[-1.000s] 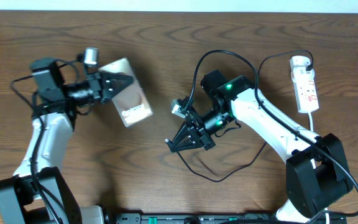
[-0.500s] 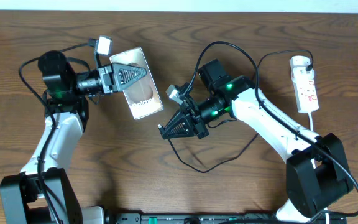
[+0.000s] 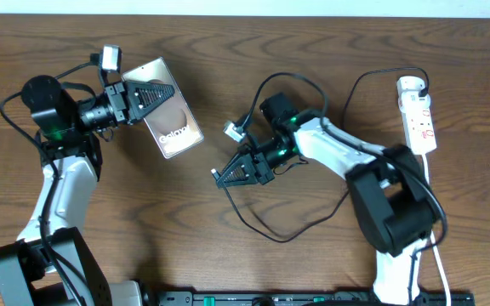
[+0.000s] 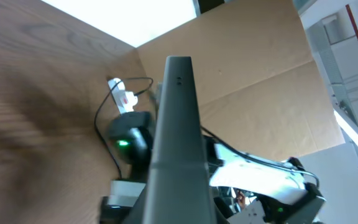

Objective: Plug charger to phone and switch on socket

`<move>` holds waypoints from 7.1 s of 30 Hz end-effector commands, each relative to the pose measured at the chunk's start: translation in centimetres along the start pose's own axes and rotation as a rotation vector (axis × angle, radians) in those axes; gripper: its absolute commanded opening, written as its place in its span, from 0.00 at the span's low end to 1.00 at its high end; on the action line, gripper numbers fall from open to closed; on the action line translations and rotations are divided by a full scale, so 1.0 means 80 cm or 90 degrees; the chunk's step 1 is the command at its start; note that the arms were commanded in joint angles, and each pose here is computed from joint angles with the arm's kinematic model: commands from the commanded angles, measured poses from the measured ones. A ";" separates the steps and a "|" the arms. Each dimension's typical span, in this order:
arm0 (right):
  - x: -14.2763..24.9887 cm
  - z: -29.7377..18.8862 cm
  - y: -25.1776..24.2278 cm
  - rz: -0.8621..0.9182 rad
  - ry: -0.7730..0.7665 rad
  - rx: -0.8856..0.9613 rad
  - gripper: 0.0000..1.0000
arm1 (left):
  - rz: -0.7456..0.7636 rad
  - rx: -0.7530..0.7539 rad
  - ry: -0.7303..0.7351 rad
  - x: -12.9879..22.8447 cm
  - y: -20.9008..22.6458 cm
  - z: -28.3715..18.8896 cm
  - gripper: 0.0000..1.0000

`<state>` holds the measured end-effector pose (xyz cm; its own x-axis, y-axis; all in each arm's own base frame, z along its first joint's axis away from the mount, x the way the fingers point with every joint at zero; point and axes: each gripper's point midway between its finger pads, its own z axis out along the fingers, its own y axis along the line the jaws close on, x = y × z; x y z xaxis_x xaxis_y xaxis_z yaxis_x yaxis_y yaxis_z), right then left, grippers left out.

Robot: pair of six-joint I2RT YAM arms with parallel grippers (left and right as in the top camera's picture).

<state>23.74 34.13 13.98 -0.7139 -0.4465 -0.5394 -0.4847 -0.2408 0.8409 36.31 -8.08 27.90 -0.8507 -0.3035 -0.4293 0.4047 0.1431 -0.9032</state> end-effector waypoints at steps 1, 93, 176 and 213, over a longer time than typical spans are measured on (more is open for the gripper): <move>-0.008 0.003 0.006 0.029 -0.005 -0.024 0.01 | 0.036 0.010 0.015 0.002 -0.014 0.000 0.07; -0.079 0.029 0.056 -0.096 0.017 -0.045 0.01 | 0.043 0.011 0.025 0.006 0.008 0.006 0.07; -0.086 0.017 0.052 -0.105 0.004 -0.035 0.01 | 0.030 0.011 0.027 0.008 0.007 0.015 0.07; -0.091 0.017 0.048 -0.097 -0.003 -0.017 0.01 | 0.044 0.025 0.053 0.019 0.002 0.035 0.07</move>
<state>25.95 37.65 20.11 -0.6442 -0.4164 -0.6415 -0.5466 -0.3360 0.7670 36.83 -9.83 26.68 -0.8441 -0.2778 -0.4586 0.4338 0.1490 -0.8886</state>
